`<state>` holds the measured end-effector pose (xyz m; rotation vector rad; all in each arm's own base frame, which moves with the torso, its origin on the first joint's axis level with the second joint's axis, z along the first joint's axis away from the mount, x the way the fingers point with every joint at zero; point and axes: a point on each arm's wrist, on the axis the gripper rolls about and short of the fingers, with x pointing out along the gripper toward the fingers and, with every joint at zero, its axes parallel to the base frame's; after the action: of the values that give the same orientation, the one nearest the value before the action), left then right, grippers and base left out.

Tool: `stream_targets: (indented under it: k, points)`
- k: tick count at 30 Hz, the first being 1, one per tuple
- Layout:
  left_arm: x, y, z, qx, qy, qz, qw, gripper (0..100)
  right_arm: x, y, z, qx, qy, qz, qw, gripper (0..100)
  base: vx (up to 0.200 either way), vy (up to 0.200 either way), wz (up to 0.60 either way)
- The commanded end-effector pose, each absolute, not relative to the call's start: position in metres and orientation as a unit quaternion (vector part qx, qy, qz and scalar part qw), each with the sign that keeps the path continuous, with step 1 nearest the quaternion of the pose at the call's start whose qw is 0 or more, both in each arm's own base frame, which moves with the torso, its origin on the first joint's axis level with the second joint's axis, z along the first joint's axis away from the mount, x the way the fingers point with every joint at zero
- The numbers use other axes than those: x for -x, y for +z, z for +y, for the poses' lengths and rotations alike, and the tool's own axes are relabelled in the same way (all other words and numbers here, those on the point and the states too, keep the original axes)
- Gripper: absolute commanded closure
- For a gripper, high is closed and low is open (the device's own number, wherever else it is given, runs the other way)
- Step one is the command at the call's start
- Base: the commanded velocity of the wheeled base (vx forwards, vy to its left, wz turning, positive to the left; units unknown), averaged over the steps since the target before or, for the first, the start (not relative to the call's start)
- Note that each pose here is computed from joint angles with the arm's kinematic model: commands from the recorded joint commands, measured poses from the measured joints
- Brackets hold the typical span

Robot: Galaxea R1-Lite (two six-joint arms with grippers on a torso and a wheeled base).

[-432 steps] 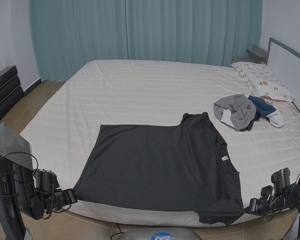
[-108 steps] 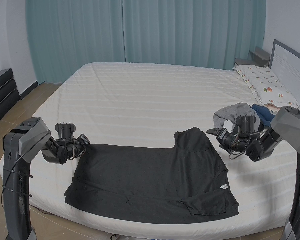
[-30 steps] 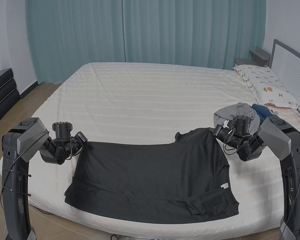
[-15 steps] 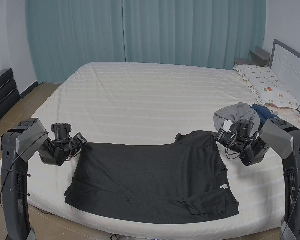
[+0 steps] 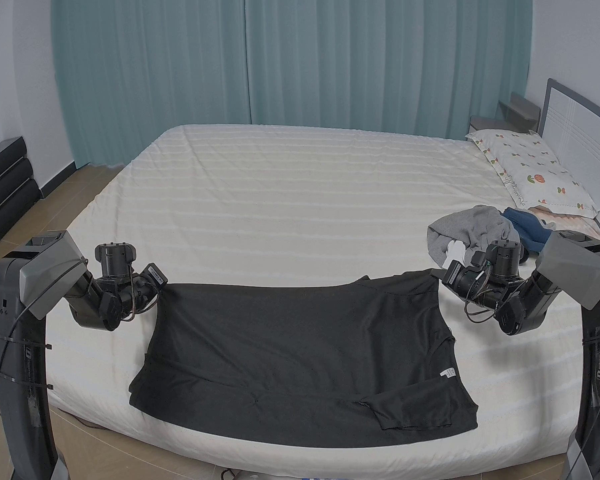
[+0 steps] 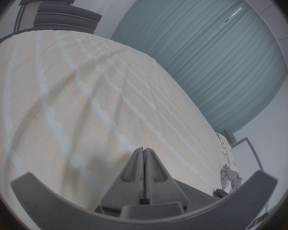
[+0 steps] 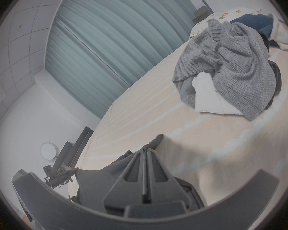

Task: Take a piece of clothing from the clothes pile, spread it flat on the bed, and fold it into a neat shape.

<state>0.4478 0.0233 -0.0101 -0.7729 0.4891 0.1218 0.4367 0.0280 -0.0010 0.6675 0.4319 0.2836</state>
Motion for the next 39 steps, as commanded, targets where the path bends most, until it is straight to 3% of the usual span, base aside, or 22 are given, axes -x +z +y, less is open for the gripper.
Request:
stream_targets:
  k: [1,15,27,39]
  points:
    - [-0.441,-0.003,0.031,0.374,0.064,0.227,0.897,100,-0.427,0.013,0.028,-0.324,0.149,0.205,0.912,100,0.0,0.0,0.0]
    - [-0.417,-0.017,0.032,0.327,0.049,0.212,0.92,100,-0.381,0.026,0.02,-0.332,0.178,0.234,0.896,100,0.0,0.0,0.0]
    - [-0.432,-0.009,0.026,0.325,0.032,0.18,0.928,100,-0.419,0.035,0.02,-0.322,0.178,0.175,0.913,100,0.0,0.0,0.0]
    - [-0.437,-0.011,0.017,0.322,0.021,0.179,0.929,100,-0.432,0.038,0.019,-0.326,0.168,0.178,0.913,100,0.0,0.0,0.0]
